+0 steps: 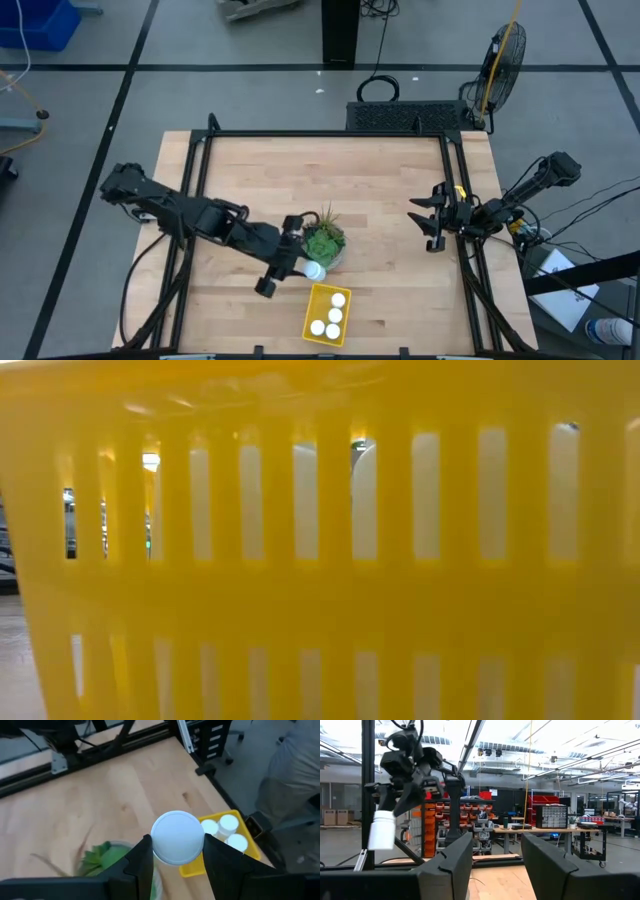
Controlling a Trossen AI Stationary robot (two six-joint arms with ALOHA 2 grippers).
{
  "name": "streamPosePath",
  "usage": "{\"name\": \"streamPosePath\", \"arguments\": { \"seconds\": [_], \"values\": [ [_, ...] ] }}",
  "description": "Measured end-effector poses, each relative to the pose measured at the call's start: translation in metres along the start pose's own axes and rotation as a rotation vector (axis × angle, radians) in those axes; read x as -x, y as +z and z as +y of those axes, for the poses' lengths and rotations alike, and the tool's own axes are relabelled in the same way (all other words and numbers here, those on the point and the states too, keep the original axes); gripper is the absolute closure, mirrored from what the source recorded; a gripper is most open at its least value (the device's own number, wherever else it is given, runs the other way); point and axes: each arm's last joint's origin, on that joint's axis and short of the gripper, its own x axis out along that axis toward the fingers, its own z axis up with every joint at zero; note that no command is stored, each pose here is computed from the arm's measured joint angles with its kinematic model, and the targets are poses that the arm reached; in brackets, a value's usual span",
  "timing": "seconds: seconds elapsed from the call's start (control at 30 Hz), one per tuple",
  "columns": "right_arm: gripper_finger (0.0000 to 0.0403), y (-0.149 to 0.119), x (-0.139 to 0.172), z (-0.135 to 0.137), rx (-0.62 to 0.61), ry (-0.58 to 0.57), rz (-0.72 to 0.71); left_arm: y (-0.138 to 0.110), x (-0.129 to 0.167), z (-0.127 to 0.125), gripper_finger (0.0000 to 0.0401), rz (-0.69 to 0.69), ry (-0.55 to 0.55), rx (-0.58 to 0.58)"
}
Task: Pick and place pill bottles into a basket
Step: Put the white pill bottle into the yellow bin
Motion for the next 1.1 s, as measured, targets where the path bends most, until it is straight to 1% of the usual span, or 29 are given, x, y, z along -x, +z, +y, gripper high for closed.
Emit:
{"name": "streamPosePath", "arguments": {
  "seconds": [0.17, 0.3, 0.4, 0.57, 0.73, 0.83, 0.97, 1.1],
  "values": [
    [0.0242, 0.000, 0.000, 0.000, 0.001, 0.000, 0.002, 0.003, -0.015, -0.005, 0.0251, -0.029, -0.028, 0.045],
    [0.0242, 0.000, 0.000, 0.000, 0.001, 0.001, 0.001, 0.009, -0.019, -0.006, 0.0251, -0.088, -0.035, 0.060],
    [0.0243, 0.000, 0.000, 0.000, 0.001, 0.001, 0.001, 0.009, -0.019, -0.007, 0.0251, -0.087, -0.032, 0.077],
    [0.0241, 0.000, 0.000, 0.000, 0.001, 0.000, 0.001, 0.008, -0.019, -0.012, 0.0251, -0.079, -0.043, 0.048],
    [0.0243, 0.000, 0.000, 0.000, 0.001, 0.000, 0.001, 0.003, -0.018, -0.017, 0.0251, -0.023, -0.056, -0.016],
    [0.0241, 0.000, 0.000, 0.000, 0.001, 0.000, 0.001, 0.003, -0.018, -0.021, 0.0251, -0.028, -0.063, -0.013],
    [0.0242, 0.000, 0.000, 0.000, 0.001, 0.001, 0.001, 0.005, -0.017, -0.026, 0.0251, -0.045, -0.042, 0.019],
    [0.0242, 0.000, 0.000, 0.000, 0.001, 0.000, 0.001, 0.005, -0.017, -0.032, 0.0251, -0.037, 0.017, 0.055]
  ]
}}
